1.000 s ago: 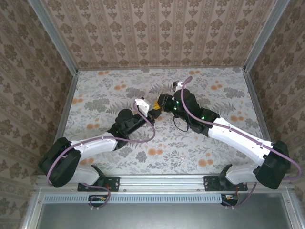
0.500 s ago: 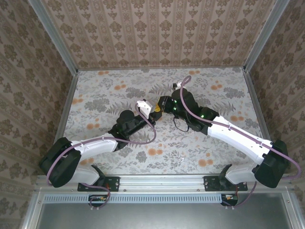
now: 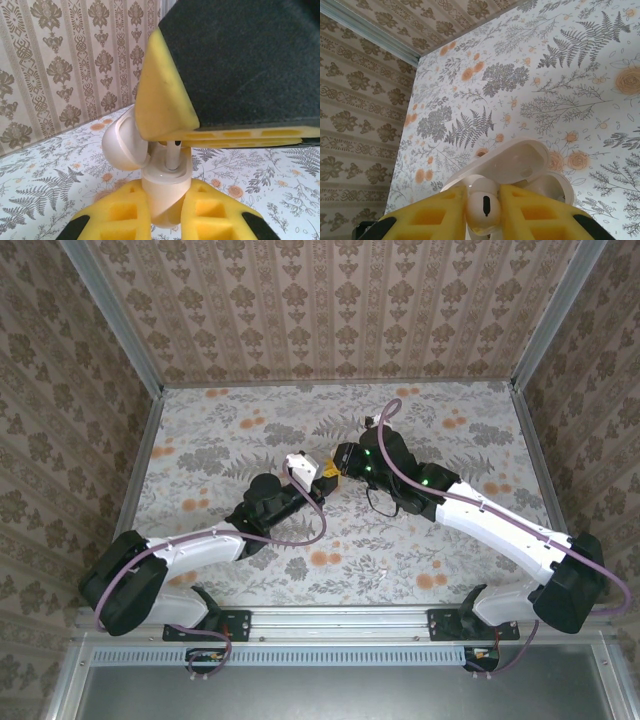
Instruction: Insert the wireless bluetooth earbuds into the charging case
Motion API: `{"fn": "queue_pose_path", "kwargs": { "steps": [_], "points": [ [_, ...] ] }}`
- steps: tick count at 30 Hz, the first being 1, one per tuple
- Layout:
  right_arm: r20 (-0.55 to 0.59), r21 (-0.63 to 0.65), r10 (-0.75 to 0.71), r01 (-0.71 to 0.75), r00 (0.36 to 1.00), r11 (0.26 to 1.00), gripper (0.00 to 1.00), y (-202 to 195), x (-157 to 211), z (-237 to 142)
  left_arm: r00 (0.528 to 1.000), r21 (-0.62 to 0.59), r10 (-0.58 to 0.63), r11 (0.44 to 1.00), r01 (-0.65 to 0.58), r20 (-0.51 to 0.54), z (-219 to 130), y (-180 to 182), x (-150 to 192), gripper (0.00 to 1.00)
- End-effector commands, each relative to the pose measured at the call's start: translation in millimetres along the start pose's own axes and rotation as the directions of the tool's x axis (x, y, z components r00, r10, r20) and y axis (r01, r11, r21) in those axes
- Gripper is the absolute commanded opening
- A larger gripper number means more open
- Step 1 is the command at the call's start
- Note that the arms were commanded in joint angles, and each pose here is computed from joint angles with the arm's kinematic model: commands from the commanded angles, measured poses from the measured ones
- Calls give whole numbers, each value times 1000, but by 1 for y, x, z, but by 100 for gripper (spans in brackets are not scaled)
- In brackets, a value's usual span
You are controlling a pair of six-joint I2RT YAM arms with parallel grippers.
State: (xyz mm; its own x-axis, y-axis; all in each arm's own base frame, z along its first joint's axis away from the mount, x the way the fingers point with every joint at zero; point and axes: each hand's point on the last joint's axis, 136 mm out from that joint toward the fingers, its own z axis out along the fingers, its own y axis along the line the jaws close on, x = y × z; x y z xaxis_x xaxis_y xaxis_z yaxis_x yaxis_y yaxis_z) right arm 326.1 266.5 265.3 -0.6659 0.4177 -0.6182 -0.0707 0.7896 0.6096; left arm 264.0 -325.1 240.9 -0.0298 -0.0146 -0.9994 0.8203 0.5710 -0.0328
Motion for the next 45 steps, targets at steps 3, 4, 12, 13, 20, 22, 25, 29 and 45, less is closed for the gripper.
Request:
{"fn": "queue_pose_path", "kwargs": {
  "steps": [3, 4, 12, 13, 20, 22, 25, 29, 45],
  "points": [
    [-22, 55, -2, 3, 1000, 998, 23, -11, 3, -1, 994, -24, 29, 999, -26, 108, -6, 3, -34, 0],
    [-22, 53, -3, 4, 1000, 999, 22, -11, 2, -1, 994, -23, 29, 999, -27, 108, -6, 3, -34, 0],
    [-60, 24, -2, 3, 998, 1000, 15, -2, 4, -3, 996, -22, 41, 999, -39, 79, -5, 2, -26, 0],
    [-69, 21, -2, 4, 998, 1000, 14, -1, 5, -3, 996, -24, 44, 999, -42, 77, -5, 3, -25, 0],
    [-113, 9, 39, -38, 993, 999, 11, 4, 9, -8, 994, -27, 92, 996, -90, 55, -3, 2, -16, 0],
    [-115, 12, 55, -54, 992, 998, 11, 4, 8, -11, 993, -25, 105, 994, -104, 54, -1, 1, -14, 0],
    [-115, 10, 85, -85, 990, 996, 10, 6, 7, -13, 992, -21, 113, 994, -112, 55, 1, -1, -13, 0],
    [-123, 1, 130, -131, 984, 991, 10, 8, 7, -14, 991, -13, 121, 993, -121, 56, 3, -4, -11, 0],
    [-152, 45, 259, -255, 954, 966, 9, -6, 22, -6, 988, -33, 132, 991, -129, 86, 0, -3, -15, 0]
  ]
}}
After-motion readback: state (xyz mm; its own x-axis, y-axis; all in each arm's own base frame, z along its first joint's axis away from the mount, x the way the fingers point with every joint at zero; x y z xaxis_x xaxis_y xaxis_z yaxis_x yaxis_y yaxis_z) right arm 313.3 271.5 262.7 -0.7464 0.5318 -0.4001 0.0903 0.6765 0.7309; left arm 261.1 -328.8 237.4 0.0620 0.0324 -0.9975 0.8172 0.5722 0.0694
